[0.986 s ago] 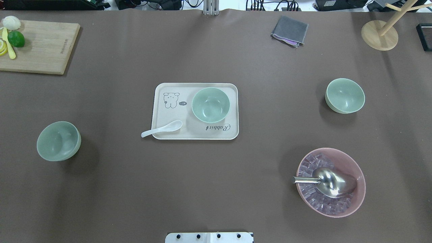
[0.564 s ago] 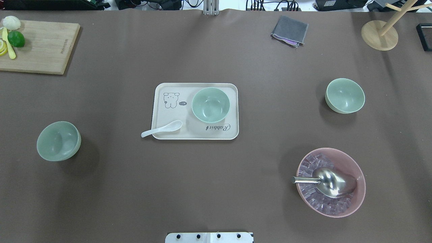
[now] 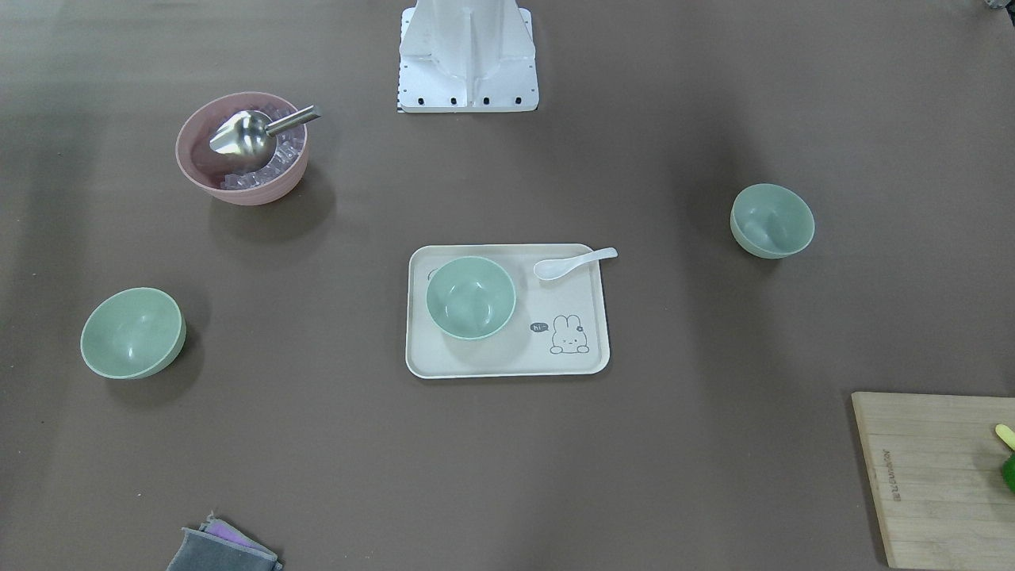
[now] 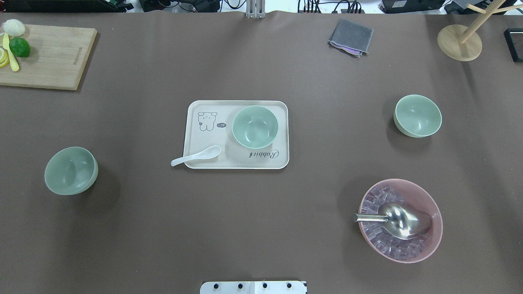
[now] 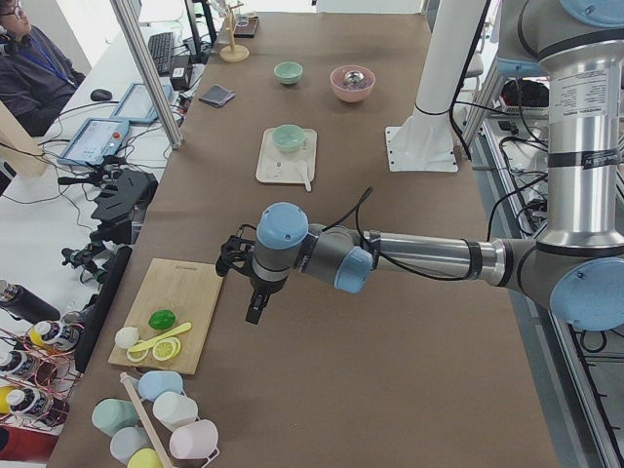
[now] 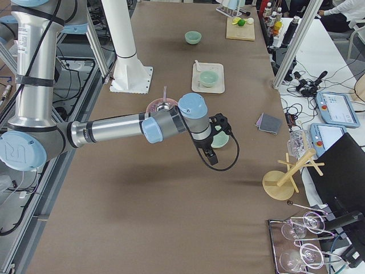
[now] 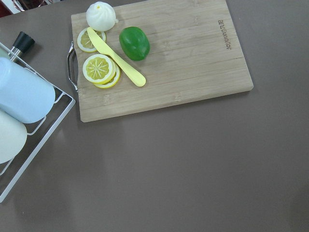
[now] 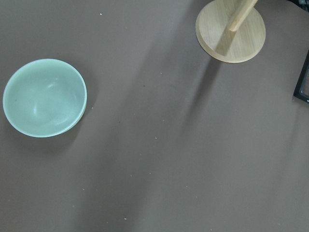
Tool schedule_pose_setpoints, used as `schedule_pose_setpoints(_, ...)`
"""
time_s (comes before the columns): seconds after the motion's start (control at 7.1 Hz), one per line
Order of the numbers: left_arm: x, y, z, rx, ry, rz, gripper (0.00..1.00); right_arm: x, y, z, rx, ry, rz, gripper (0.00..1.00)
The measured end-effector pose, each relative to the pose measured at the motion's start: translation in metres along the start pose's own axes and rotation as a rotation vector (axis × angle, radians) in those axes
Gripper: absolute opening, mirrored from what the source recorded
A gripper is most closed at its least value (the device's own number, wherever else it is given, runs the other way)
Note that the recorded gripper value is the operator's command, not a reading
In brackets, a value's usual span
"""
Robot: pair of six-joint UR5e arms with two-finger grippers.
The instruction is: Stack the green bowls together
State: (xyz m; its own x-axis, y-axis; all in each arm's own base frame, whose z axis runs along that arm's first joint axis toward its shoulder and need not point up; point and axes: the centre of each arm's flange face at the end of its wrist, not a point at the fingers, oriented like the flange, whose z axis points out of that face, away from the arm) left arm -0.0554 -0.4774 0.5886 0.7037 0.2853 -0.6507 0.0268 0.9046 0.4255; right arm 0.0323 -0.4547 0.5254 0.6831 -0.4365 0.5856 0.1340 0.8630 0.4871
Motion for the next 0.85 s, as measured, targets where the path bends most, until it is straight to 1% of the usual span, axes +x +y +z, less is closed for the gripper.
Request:
schedule_pose_setpoints(0.14,0.005,-0.003,0.002,0.009,0.032,0.016,0.98,-0.011,-0.011,0.002,0.006,-0.036,-0.001,1.0)
schedule_pose_setpoints(0.28,0.022,-0.011,0.012,-0.004,0.083,0.045,0.98,-0.029,-0.024,0.011,0.004,-0.067,0.012,1.0)
schedule_pose_setpoints(0.42,0.047,-0.018,0.031,-0.038,0.126,0.036,0.98,-0.053,-0.043,0.023,0.004,-0.083,0.043,1.0)
schedule_pose_setpoints(0.56,0.072,-0.021,0.049,-0.069,0.151,-0.027,0.98,-0.08,-0.064,0.037,0.002,-0.079,0.098,1.0)
schedule_pose_setpoints(0.7,0.096,-0.021,0.067,-0.092,0.155,-0.086,0.98,-0.104,-0.078,0.052,-0.006,-0.066,0.16,1.0)
schedule_pose_setpoints(0.85,0.119,-0.019,0.087,-0.115,0.14,-0.134,0.97,-0.125,-0.086,0.068,-0.016,-0.048,0.215,1.0)
